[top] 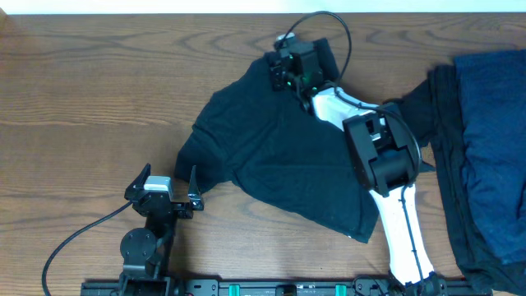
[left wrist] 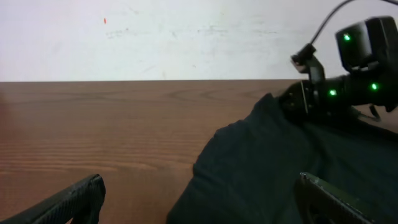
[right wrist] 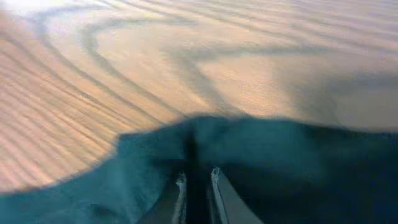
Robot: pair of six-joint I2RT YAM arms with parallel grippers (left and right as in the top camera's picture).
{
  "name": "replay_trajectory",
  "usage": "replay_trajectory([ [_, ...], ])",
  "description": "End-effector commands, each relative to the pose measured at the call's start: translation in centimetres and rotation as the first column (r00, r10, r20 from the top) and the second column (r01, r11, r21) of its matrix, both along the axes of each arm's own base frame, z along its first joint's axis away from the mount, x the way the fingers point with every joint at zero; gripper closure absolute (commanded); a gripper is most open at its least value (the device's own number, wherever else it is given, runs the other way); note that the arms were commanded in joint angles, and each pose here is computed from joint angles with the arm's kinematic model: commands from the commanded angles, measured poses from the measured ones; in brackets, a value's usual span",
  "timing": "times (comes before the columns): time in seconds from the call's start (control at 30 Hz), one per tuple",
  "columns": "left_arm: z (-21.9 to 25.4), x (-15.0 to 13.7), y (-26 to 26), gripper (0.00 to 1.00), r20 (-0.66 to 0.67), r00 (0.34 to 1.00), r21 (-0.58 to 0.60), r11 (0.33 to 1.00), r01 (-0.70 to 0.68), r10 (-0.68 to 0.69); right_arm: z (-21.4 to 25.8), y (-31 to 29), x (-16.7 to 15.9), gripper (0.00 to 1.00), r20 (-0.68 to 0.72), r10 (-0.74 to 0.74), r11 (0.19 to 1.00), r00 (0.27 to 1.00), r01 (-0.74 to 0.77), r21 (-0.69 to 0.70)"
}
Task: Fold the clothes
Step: 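Pull the T-shirt shoulder up and right with the right gripper, then release, then grasp the T-shirt's left hem edge with the left gripper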
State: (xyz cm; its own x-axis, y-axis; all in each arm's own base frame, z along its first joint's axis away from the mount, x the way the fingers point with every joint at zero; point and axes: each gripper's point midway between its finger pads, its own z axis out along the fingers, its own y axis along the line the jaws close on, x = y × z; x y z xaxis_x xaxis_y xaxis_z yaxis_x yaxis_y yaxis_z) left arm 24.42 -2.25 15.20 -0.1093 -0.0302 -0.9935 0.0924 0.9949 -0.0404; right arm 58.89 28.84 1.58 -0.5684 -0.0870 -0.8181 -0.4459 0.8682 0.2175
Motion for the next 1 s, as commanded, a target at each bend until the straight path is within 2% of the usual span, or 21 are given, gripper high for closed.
replay_trajectory([
  [0.0, -1.4, -0.1, -0.3, 0.02, -0.042, 0.999, 0.015, 1.000, 0.020, -0.019, 6.6, 0.7, 1.8, 0.81, 0.090, 0.009, 0.999, 0.996, -0.013, 0.047],
  [0.1, -1.4, -0.1, -0.3, 0.02, -0.042, 0.999, 0.015, 1.000, 0.019, -0.019, 10.9, -0.9, 1.7, 0.77, 0.088, -0.016, 0.999, 0.996, 0.012, 0.044],
  [0.27, -1.4, -0.1, -0.3, 0.02, -0.042, 0.999, 0.015, 1.000, 0.019, -0.019, 15.7, -6.1, -1.2, 0.54, -0.038, -0.075, 0.997, 0.996, 0.075, -0.011],
  [0.4, -1.4, -0.1, -0.3, 0.02, -0.042, 0.999, 0.014, 1.000, 0.019, -0.019, 17.6, -11.5, -4.8, 0.22, -0.184, -0.150, 0.988, 0.971, 0.139, -0.073],
  [0.43, -1.4, -0.1, -0.3, 0.02, -0.042, 0.999, 0.015, 1.000, 0.019, -0.019, 18.1, -12.9, -5.6, 0.02, -0.210, -0.171, 0.984, 0.963, 0.156, -0.085],
  [0.6, -1.4, -0.1, -0.3, 0.02, -0.042, 0.999, 0.015, 1.000, 0.020, -0.019, 18.9, -18.3, -8.0, 0.01, -0.297, -0.261, 0.964, 0.918, 0.235, -0.121],
  [0.97, -1.2, -0.1, -0.3, 0.02, -0.029, 0.999, 0.055, 0.998, 0.025, -0.023, 18.4, -22.1, -8.0, 0.01, -0.324, -0.328, 0.944, 0.887, 0.301, -0.132],
])
